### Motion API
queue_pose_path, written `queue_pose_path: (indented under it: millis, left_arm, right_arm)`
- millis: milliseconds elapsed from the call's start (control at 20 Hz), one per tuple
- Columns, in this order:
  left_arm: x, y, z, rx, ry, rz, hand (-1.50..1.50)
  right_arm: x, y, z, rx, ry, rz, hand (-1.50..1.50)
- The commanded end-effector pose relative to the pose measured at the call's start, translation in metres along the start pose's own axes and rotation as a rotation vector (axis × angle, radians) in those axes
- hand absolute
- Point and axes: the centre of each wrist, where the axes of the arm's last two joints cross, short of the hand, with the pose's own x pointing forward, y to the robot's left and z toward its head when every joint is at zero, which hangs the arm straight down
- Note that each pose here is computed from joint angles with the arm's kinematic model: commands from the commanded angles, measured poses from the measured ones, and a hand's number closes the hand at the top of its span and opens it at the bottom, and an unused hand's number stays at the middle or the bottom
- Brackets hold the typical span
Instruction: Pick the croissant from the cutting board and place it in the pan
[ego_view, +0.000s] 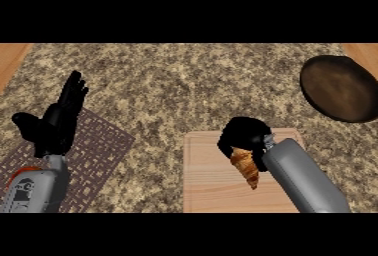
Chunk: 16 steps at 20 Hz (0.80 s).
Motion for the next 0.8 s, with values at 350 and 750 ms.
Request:
queue_pose_path:
  millis: [350, 750]
  left_arm:
    - [-0.004, 0.007, 0.002, 0.018, 0.007, -0.006, 0.0]
    - [-0.001, 0.007, 0.001, 0.001, 0.001, 0.0, 0.0]
  right_arm:
    - [-0.006, -0.003, 0.003, -0.32, 0.801, -0.486, 1.5]
    - [0.051, -0.062, 0.033, -0.864, 0.928, -0.357, 1.5]
